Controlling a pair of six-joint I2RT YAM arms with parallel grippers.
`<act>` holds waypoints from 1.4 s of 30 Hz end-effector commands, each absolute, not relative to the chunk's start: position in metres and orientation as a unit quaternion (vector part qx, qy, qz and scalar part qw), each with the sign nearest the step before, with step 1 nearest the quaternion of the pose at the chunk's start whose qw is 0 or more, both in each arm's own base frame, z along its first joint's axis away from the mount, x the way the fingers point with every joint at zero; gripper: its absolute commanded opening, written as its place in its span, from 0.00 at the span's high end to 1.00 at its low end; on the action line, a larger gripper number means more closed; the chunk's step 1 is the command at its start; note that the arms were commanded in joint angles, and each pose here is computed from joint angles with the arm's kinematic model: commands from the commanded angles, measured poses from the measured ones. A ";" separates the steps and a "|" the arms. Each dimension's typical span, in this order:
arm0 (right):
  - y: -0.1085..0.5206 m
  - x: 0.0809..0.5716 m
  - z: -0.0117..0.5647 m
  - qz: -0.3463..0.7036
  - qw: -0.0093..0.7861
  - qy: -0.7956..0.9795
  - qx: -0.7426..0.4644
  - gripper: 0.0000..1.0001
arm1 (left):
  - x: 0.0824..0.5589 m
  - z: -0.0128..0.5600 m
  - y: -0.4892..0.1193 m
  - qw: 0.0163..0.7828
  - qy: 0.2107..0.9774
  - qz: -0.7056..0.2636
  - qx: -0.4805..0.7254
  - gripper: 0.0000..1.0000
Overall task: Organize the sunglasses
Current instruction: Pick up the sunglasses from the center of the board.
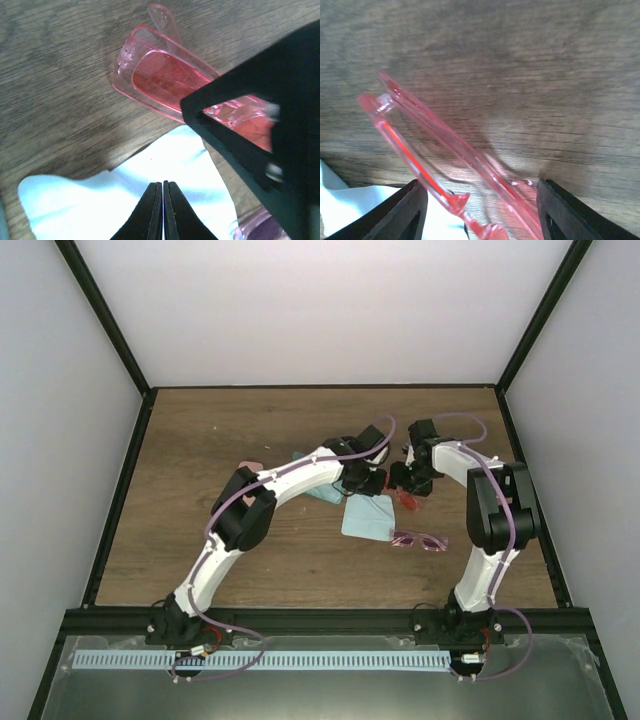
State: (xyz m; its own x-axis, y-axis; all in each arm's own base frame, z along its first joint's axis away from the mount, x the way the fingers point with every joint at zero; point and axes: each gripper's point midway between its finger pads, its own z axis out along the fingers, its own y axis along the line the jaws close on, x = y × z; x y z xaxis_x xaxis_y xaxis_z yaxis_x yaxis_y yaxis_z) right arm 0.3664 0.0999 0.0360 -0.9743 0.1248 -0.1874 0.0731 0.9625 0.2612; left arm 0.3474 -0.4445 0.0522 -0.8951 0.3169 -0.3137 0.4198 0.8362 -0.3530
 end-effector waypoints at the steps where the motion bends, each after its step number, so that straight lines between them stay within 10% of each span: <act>1: 0.109 0.373 0.036 0.140 0.098 0.985 0.035 0.39 | 0.343 0.084 -0.438 0.148 0.946 -0.207 0.202 0.96; 17: 0.105 0.364 0.030 0.131 0.083 0.987 0.045 0.87 | 0.342 0.110 -0.441 0.163 0.941 -0.232 0.188 0.96; 42: 0.113 0.386 0.099 0.169 0.160 0.970 0.066 0.87 | 0.400 0.194 -0.407 0.249 0.923 -0.263 0.131 0.96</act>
State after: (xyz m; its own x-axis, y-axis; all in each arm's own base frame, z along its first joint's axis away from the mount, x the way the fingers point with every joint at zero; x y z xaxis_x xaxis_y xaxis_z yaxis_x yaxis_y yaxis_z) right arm 0.3806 0.1061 0.0814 -0.9507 0.1625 -0.2640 0.0768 0.9485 0.3075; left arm 0.3700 -0.4397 0.1699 -0.8489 0.1907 -0.4930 0.4243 0.8020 -0.4205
